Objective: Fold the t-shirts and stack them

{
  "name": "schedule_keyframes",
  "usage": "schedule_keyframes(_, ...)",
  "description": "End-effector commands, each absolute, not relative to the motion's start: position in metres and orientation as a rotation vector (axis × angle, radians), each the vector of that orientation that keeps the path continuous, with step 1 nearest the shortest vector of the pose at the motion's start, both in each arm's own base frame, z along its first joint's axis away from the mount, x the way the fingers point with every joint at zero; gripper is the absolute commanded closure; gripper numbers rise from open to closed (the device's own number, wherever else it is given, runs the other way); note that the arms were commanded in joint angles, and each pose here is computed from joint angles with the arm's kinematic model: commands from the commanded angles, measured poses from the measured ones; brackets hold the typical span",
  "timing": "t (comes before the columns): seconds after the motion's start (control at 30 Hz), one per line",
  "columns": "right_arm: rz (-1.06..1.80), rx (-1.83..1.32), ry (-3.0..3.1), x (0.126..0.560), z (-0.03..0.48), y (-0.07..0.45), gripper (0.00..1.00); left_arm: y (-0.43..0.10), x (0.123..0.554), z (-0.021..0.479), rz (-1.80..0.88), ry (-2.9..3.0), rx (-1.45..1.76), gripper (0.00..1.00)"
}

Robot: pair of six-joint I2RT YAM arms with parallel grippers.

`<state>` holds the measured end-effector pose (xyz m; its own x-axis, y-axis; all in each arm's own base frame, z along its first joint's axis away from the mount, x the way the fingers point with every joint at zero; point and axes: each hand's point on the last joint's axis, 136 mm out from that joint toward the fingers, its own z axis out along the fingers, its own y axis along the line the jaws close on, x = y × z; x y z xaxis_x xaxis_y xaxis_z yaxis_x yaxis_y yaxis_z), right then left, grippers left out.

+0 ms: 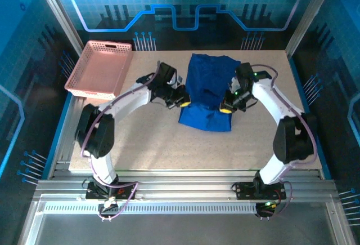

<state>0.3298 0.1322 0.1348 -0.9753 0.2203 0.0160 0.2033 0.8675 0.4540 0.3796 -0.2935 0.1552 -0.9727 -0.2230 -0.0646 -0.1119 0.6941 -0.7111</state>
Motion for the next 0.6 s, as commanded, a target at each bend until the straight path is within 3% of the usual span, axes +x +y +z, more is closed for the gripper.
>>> schedule_keyframes(0.0,0.757,0.294,3.003,0.357,0.133,0.121,1.00,-0.284,0.406,0.149,-1.091,2.795,-0.204,1.00)
schedule_keyframes(0.23,0.740,0.335,2.997,0.414,0.116,0.102,1.00,-0.275,0.461,0.128,-1.036,2.807,-0.217,1.00)
schedule_keyframes(0.57,0.736,0.423,3.018,0.443,0.086,0.086,1.00,-0.286,0.496,0.091,-1.048,2.839,-0.224,1.00)
